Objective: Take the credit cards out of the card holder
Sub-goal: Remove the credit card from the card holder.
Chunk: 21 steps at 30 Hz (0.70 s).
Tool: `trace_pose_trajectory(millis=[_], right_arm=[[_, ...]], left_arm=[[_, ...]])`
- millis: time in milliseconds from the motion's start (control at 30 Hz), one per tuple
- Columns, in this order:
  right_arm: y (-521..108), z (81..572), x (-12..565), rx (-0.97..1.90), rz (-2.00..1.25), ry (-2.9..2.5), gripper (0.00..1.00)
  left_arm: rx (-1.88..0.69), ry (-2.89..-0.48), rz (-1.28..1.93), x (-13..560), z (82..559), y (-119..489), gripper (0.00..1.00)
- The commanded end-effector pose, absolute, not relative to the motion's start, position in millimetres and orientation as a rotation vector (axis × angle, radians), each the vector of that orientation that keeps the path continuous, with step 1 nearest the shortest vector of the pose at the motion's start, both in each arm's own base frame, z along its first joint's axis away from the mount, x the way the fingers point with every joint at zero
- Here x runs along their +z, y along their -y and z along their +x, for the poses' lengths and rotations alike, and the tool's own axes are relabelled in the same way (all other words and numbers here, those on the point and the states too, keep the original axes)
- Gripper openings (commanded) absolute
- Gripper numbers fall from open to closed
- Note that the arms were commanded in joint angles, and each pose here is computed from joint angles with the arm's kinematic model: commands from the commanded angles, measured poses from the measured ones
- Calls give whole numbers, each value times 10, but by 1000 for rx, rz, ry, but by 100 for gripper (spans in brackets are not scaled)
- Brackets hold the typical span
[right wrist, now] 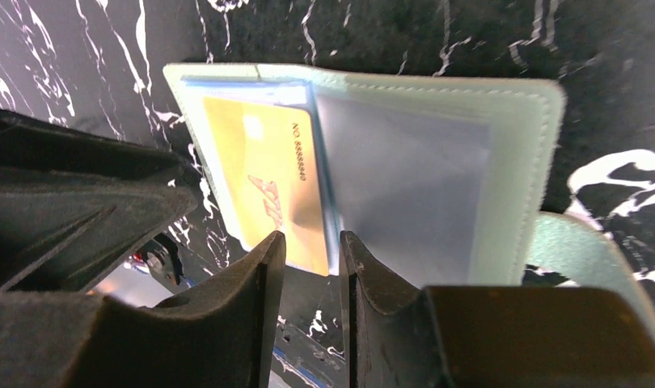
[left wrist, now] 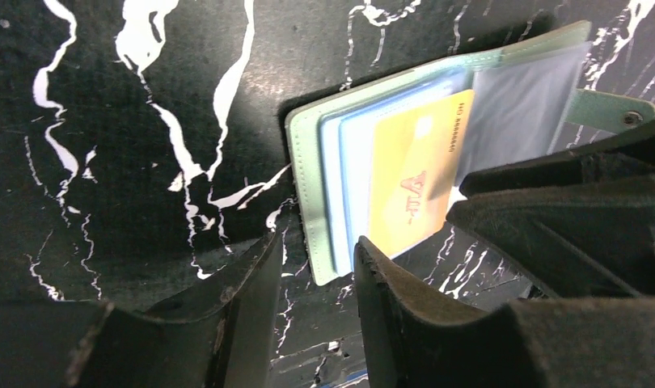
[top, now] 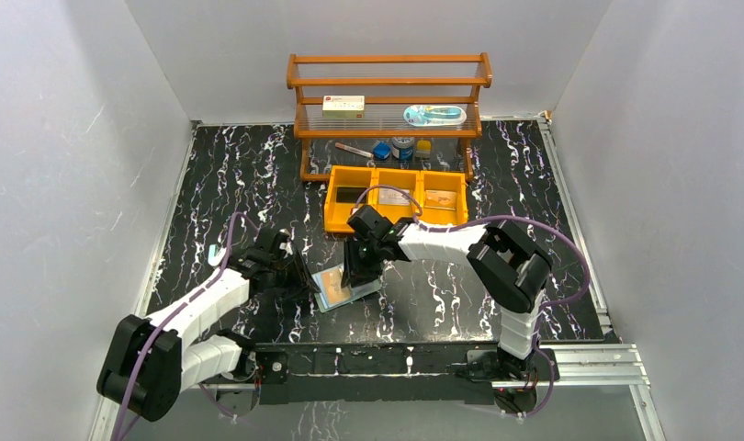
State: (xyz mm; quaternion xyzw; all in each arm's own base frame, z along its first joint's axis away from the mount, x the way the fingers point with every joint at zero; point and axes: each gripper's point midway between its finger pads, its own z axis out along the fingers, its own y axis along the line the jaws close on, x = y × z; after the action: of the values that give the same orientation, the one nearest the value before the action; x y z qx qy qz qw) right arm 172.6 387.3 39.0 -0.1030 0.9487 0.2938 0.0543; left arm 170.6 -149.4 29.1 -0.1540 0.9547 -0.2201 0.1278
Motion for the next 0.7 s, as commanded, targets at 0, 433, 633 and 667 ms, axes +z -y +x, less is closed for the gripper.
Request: trace_pose_trajectory(millis=[0, 433, 633, 667], right_arm=[[-3912, 1919, 623, 959, -288, -2801, 40], [-4012, 1800, 389, 1105, -233, -2879, 35], [-3938, 1804, 323, 1046, -184, -2899, 34], [-3933, 1811, 337, 1038, -187, -2894, 34]], left_arm=[[-757, -2705, -378, 520, 1814, 1631, 38], [-847, -2805, -353, 291, 1694, 1756, 28], [-844, -2824, -344, 243, 1656, 1746, 25], [-838, -2829, -344, 233, 1651, 1741, 24]])
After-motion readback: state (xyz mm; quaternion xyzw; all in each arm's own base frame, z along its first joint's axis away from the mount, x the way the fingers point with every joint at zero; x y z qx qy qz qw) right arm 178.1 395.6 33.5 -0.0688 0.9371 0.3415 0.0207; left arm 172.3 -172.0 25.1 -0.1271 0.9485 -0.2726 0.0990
